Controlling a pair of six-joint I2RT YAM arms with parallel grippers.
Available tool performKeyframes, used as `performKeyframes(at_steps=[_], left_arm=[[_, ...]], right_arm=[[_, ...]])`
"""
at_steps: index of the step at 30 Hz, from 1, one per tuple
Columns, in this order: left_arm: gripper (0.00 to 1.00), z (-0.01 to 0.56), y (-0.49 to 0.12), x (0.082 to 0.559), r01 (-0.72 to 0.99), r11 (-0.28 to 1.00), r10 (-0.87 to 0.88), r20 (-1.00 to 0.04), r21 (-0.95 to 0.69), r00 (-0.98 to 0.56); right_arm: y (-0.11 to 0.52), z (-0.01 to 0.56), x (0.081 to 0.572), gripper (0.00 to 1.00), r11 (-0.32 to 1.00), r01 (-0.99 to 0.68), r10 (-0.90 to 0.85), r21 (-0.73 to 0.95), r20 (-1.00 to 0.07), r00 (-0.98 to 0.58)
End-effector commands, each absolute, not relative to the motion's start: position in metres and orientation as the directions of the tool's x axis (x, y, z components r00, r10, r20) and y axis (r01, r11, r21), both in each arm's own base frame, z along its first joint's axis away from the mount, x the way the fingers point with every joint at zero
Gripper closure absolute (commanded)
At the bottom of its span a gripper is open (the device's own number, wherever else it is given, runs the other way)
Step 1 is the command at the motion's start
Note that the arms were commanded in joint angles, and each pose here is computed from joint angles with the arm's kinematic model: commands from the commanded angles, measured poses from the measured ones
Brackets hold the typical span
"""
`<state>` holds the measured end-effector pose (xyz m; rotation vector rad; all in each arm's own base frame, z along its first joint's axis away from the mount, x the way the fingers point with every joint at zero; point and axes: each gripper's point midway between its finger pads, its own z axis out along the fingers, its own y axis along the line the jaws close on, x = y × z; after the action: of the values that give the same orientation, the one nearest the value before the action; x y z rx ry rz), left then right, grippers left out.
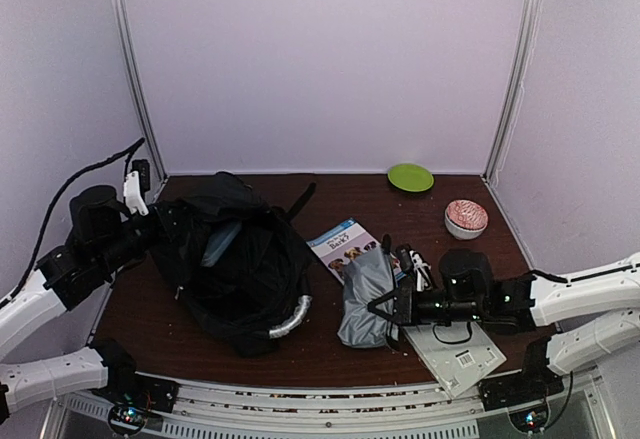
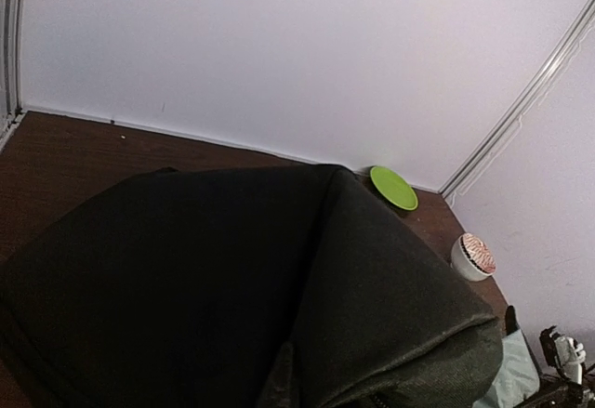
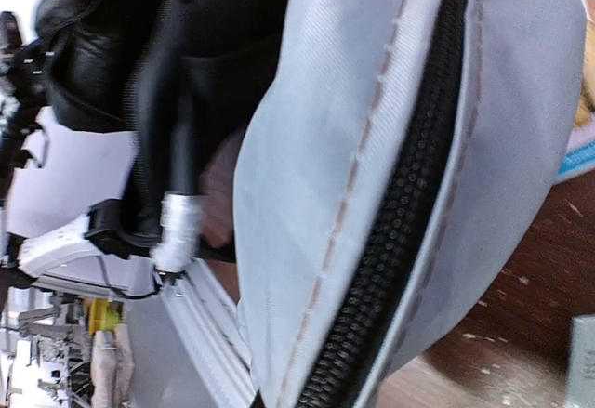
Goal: Pack the student bag
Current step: Place the stationery at the center of the board.
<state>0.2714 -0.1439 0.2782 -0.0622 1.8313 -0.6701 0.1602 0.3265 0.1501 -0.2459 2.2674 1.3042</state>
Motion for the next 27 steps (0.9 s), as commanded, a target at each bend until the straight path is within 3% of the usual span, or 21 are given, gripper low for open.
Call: performKeyframes(at_steps=[1, 7, 11, 15, 20, 21, 25, 27], left_arm=[[1.00, 0.248, -0.102, 0.269, 0.112, 0.930, -0.288, -0.884, -0.350, -0.369], [1.00, 0.237, -0.097, 0.260, 0.095, 0.935, -0.279, -0.874, -0.342, -0.399], [1.00, 0.234, -0.099, 0.259, 0.100, 0.938, -0.261, -0.868, -0.331, -0.421], [1.00, 0.234, -0.103, 0.259, 0.116, 0.931, -0.266, -0.862, -0.345, -0.431], [1.00, 0.234, -0.119, 0.259, 0.175, 0.895, -0.299, -0.844, -0.410, -0.446], [1.00, 0.234, -0.123, 0.259, 0.188, 0.887, -0.302, -0.839, -0.421, -0.452], [1.00, 0.229, -0.132, 0.265, 0.203, 0.869, -0.319, -0.824, -0.452, -0.469], [1.00, 0.226, -0.135, 0.268, 0.200, 0.867, -0.321, -0.819, -0.456, -0.474]], right_arm=[[0.310, 0.127, 0.177, 1.00, 0.613, -0.351, 0.151, 0.708, -0.540, -0.828], [0.357, 0.107, 0.173, 1.00, 0.509, -0.304, 0.118, 0.806, -0.415, -0.902], [0.407, 0.118, 0.166, 1.00, 0.420, -0.339, 0.046, 0.842, -0.393, -0.919], [0.434, 0.115, 0.170, 1.00, 0.393, -0.331, 0.026, 0.858, -0.370, -0.929], [0.433, 0.071, 0.168, 1.00, 0.447, -0.222, 0.019, 0.866, -0.257, -0.966], [0.429, 0.064, 0.166, 0.96, 0.459, -0.203, 0.022, 0.865, -0.240, -0.971], [0.398, 0.050, 0.159, 0.63, 0.517, -0.160, 0.060, 0.841, -0.222, -0.973], [0.381, 0.045, 0.157, 0.51, 0.568, -0.159, 0.066, 0.808, -0.237, -0.969]])
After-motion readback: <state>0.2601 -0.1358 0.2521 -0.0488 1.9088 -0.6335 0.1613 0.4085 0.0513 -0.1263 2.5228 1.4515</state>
